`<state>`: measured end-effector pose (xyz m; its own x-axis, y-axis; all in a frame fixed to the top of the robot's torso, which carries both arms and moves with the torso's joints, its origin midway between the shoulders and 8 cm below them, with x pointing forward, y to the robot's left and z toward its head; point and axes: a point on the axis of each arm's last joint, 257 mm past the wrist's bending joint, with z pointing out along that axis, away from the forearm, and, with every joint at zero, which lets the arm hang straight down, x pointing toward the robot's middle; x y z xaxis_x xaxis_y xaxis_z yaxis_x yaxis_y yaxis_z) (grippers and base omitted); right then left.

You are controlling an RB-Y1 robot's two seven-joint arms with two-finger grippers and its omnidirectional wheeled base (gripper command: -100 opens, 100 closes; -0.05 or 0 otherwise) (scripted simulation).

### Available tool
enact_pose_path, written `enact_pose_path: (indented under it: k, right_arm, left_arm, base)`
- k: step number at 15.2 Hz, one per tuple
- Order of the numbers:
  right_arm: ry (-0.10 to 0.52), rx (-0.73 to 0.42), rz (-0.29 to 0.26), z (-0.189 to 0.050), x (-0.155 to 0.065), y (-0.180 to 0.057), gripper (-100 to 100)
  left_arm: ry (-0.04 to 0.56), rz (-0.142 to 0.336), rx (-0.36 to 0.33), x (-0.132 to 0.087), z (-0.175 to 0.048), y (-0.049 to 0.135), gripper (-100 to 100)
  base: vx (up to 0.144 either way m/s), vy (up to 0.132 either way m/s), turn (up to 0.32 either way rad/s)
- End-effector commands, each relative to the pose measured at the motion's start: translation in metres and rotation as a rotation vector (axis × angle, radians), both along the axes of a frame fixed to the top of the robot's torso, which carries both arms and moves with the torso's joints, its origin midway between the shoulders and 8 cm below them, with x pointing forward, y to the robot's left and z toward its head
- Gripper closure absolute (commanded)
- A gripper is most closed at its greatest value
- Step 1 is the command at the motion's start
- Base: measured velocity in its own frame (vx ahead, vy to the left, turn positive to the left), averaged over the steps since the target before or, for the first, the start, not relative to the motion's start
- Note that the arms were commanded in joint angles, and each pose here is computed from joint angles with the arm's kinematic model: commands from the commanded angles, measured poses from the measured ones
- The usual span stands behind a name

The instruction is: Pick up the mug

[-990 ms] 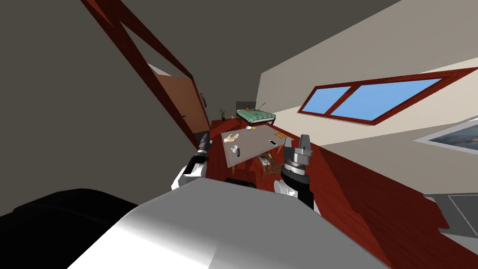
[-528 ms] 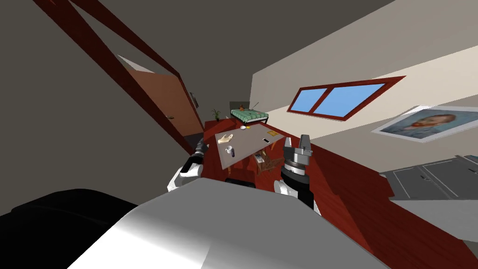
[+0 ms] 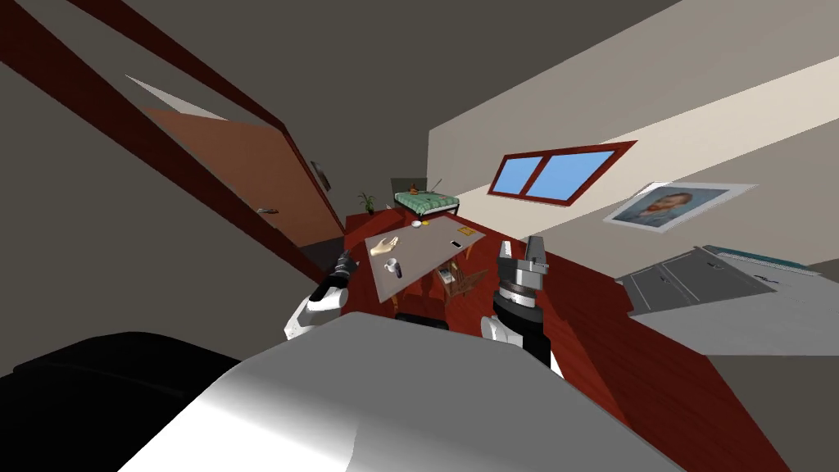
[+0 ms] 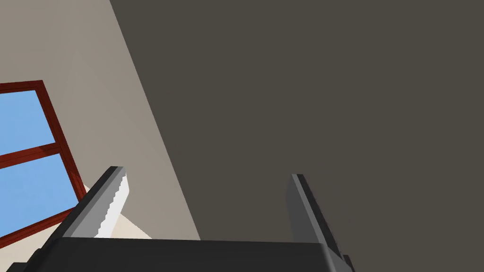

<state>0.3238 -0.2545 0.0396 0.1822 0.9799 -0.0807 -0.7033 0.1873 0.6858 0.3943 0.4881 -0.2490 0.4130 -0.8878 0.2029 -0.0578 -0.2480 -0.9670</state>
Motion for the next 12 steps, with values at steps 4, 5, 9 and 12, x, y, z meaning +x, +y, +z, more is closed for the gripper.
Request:
enact_pose_path:
  k: [4, 5, 9, 12]
  right_arm:
    - [0.000, 0.000, 0.000, 0.000, 0.000, 0.000, 0]
    - [0.000, 0.000, 0.000, 0.000, 0.000, 0.000, 0]
    - [0.000, 0.000, 0.000, 0.000, 0.000, 0.000, 0]
    - [0.000, 0.000, 0.000, 0.000, 0.000, 0.000, 0]
  left_arm:
    - [0.089, 0.106, -0.114, -0.023, -0.040, 0.040, -100]
    - [0.102, 0.107, -0.120, -0.024, -0.043, 0.040, -100]
    - [0.178, 0.216, -0.240, -0.053, -0.080, 0.075, -100]
    - [0.211, 0.273, -0.303, -0.069, -0.098, 0.089, -100]
  base:
    - [0.040, -0.055, -0.157]
    - [0.050, -0.059, -0.222]
    - [0.065, -0.074, -0.271]
    - [0.055, -0.050, -0.162]
